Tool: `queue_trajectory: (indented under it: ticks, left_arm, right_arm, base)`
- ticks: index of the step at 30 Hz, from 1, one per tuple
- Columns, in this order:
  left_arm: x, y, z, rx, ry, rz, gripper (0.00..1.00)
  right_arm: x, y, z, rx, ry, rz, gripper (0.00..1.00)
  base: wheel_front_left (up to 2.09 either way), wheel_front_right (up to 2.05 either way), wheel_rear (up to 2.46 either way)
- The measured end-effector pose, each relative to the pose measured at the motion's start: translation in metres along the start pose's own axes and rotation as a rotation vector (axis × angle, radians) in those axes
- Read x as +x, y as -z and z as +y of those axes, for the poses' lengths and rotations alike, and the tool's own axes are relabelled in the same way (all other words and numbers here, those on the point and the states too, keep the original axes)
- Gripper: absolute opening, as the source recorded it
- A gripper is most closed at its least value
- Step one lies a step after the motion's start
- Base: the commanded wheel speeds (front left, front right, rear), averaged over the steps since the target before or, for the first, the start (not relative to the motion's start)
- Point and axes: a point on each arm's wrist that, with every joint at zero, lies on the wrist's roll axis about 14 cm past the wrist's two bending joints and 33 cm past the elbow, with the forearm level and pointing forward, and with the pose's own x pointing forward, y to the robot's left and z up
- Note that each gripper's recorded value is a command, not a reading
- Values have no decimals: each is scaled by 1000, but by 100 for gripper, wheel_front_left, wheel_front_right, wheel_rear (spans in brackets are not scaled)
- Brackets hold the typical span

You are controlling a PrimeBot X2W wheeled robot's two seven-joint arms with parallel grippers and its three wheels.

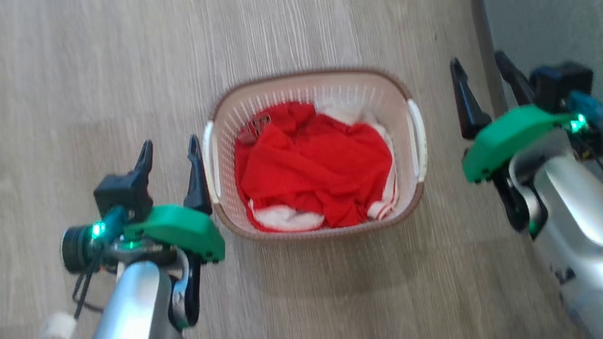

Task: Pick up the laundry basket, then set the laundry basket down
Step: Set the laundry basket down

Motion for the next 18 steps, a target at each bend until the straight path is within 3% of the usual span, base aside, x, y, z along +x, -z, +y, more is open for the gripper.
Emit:
queue_trajectory:
  ticks: [7, 18]
  left_arm:
    - [-38, -36, 4, 18, -38, -126, 100]
    - [-100, -52, 17, 12, -107, -219, 100]
  right_arm:
    - [-35, -30, 16, -11, -17, -93, 100]
    - [-89, -58, 28, -27, -14, -203, 100]
  base:
    - [0, 0, 0]
    - [0, 0, 0]
